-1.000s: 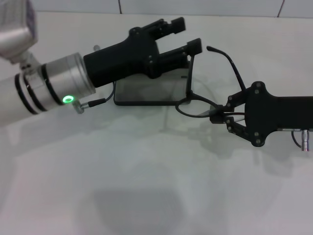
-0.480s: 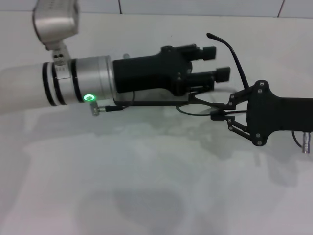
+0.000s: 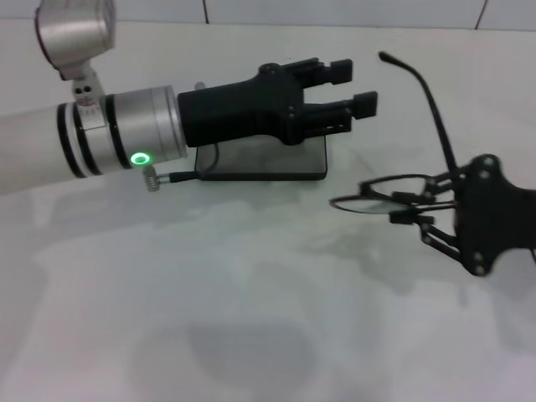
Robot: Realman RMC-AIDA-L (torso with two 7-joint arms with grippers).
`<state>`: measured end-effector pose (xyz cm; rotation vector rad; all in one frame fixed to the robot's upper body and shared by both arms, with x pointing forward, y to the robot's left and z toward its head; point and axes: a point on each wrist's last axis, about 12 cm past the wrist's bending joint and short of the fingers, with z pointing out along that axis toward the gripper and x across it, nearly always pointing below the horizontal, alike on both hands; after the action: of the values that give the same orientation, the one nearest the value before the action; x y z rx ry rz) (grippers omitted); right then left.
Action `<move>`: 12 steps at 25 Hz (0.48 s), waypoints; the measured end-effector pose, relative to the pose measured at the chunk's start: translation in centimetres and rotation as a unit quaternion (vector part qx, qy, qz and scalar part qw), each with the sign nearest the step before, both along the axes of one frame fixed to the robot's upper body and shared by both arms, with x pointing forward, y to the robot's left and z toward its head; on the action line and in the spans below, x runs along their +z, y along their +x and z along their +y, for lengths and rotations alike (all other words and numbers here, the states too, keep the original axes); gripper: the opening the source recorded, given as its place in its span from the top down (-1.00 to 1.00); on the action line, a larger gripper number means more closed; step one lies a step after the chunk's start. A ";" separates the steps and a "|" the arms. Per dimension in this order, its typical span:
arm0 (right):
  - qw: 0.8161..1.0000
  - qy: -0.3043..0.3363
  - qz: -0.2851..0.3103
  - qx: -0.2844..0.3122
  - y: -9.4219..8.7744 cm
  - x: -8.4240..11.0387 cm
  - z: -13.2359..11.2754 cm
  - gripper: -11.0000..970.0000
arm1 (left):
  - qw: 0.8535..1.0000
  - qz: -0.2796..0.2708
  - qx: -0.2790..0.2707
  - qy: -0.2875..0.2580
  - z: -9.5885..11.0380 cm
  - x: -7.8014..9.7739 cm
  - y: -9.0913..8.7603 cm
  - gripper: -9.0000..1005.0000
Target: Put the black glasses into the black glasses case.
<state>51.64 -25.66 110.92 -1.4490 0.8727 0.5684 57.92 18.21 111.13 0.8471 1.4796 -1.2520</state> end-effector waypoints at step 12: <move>0.986 0.093 -0.029 0.135 -2.6 0.3 1.7 0.75 | 1.000 -0.010 -0.003 0.011 -1.4 -0.6 -0.1 -0.42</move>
<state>49.05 -24.00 111.19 -1.4140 0.5632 0.7850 57.80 16.76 110.56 0.8759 1.4791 -1.2305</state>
